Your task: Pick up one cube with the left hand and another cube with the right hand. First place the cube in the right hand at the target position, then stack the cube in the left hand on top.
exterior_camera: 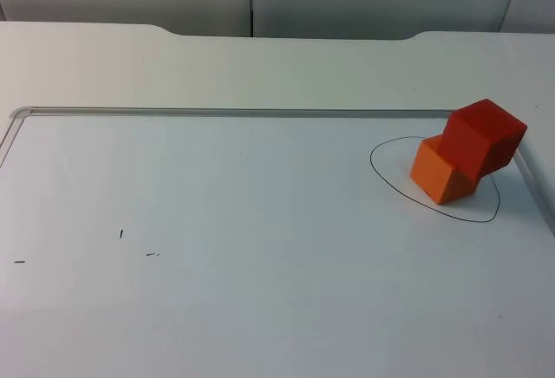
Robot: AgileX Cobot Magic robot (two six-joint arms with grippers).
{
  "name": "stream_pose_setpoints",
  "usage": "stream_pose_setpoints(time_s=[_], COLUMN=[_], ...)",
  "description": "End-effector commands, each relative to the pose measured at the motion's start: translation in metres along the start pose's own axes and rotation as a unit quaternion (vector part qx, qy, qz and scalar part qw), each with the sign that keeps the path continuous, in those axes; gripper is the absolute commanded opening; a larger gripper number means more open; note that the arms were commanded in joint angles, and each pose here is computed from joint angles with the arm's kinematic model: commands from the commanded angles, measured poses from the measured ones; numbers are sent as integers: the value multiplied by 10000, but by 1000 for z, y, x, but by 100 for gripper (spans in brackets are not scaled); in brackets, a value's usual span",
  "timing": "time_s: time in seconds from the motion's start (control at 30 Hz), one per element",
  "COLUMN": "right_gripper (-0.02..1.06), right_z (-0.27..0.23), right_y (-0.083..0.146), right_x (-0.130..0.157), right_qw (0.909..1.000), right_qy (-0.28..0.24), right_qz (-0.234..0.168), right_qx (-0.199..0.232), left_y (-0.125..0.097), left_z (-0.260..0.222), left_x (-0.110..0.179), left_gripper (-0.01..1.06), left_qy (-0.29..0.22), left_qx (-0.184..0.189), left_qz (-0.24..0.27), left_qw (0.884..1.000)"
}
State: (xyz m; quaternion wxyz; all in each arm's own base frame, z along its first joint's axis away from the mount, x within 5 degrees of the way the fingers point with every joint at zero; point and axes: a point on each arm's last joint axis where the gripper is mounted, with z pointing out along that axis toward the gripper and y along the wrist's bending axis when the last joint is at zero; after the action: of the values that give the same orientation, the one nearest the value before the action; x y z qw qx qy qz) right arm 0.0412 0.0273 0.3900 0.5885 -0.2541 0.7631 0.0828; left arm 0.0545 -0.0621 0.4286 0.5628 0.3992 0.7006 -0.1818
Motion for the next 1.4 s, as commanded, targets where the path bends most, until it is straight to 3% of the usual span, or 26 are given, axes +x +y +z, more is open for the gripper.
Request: stream_pose_setpoints(time_s=[0.0, 0.1, 0.3, 0.43, 0.83, 1.37], right_gripper=[83, 83, 83, 83, 83, 82], right_z=[-1, -2, -12, -19, -30, -32], right_y=[5, 11, 17, 25, 35, 37], right_x=[2, 4, 15, 48, 79, 89], right_qw=[9996, 9980, 9975, 9977, 9978, 9956], right_qy=[40, 123, 11, -46, 4, 543], right_qz=[-116, -278, -337, -295, 103, 42], right_qx=[-255, -547, -626, -603, -657, -761], left_y=[-8, -19, -31, -39, -40, -39], left_z=[-11, -29, -49, -65, -47, -41], left_x=[25, 60, 99, 131, 159, 164], left_gripper=[58, 58, 58, 58, 58, 58], left_qy=[-106, -117, 103, 121, 972, 1015], left_qx=[-297, -672, -1074, -1461, -1414, -1419], left_qz=[-259, -759, -1179, -1546, -1743, -1692], left_qw=[9992, 9948, 9871, 9770, 9696, 9700])
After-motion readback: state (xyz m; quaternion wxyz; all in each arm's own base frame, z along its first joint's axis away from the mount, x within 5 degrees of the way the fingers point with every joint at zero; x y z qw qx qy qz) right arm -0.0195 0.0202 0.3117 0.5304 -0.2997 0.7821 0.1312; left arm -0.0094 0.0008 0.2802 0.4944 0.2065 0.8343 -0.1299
